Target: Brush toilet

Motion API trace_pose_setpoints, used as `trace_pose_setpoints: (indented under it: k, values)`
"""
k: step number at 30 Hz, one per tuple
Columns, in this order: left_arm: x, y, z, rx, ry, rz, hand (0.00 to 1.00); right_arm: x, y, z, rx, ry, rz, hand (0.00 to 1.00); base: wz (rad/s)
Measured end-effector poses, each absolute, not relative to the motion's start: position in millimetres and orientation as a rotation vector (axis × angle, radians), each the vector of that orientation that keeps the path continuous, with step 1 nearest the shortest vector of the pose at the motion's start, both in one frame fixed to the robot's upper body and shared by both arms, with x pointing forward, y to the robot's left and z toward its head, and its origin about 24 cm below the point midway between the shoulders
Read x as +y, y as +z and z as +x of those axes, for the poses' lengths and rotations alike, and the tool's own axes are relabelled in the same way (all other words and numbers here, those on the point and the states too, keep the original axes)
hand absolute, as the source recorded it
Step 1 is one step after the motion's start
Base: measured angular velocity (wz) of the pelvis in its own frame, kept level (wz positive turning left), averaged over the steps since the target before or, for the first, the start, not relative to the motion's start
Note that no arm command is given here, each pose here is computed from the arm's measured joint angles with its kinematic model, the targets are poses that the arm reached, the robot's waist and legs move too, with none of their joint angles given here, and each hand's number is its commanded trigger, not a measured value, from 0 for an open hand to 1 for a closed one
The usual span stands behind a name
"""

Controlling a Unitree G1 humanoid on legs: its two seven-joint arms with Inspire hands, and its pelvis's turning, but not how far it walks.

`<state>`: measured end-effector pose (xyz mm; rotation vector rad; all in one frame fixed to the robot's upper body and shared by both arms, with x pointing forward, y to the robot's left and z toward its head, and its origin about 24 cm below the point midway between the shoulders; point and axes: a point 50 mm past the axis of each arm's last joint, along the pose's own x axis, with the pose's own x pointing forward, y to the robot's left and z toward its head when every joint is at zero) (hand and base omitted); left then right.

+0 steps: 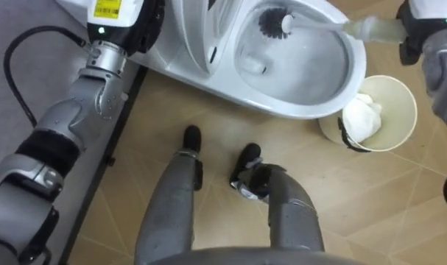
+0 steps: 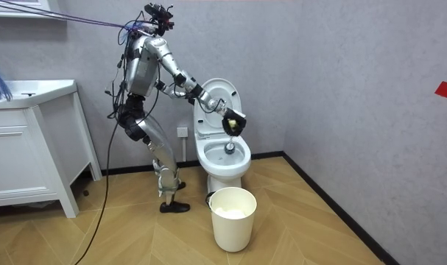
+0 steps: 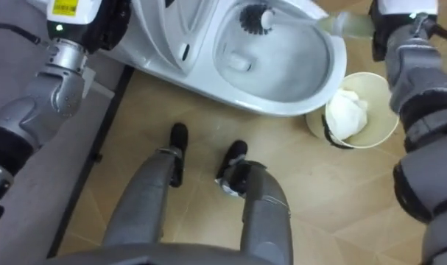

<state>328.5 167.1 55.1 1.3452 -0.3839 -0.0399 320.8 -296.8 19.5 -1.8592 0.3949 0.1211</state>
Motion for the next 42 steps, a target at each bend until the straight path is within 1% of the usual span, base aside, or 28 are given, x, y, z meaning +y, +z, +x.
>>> trace_pose_setpoints:
  k: [1,3,7,13,16,22,25,28,31,33,38,42]
  values:
    - [162,52,328,-0.381,-0.046,1.327,0.00,-293,0,309,0.437,0.184,-1.876,1.00,0.05]
    - [159,47,325,-0.367,-0.051,1.311,0.00,-290,-20,294,0.508,0.184,-1.860,1.00,-0.10]
    - [162,29,315,-0.292,-0.057,1.291,0.00,-291,-36,278,0.577,0.190,-1.854,1.00,-0.05]
    - [174,16,301,-0.209,0.001,1.248,0.00,-277,-65,250,0.600,0.203,-1.797,1.00,0.13]
    - [179,9,294,-0.179,0.024,1.220,0.00,-275,-74,234,0.600,0.182,-1.748,1.00,0.05]
    - [178,7,293,-0.151,0.008,1.196,0.00,-280,-75,230,0.611,0.170,-1.744,1.00,0.00]
    - [175,12,296,-0.168,0.000,1.189,0.00,-285,-72,236,0.633,0.138,-1.709,1.00,0.00]
    - [170,23,303,-0.227,0.010,1.190,0.00,-295,-57,254,0.655,0.057,-1.612,1.00,-0.02]
    - [167,43,311,-0.335,0.040,1.211,0.00,-306,-15,293,0.581,-0.074,-1.547,1.00,-0.04]
    - [169,49,313,-0.366,0.046,1.241,0.00,-309,7,310,0.536,-0.143,-1.521,1.00,0.09]
    - [174,54,316,-0.398,0.061,1.295,0.00,-321,38,326,0.473,-0.202,-1.583,1.00,0.03]
    - [174,54,316,-0.388,0.058,1.305,0.00,-316,44,332,0.422,-0.171,-1.650,1.00,-0.08]
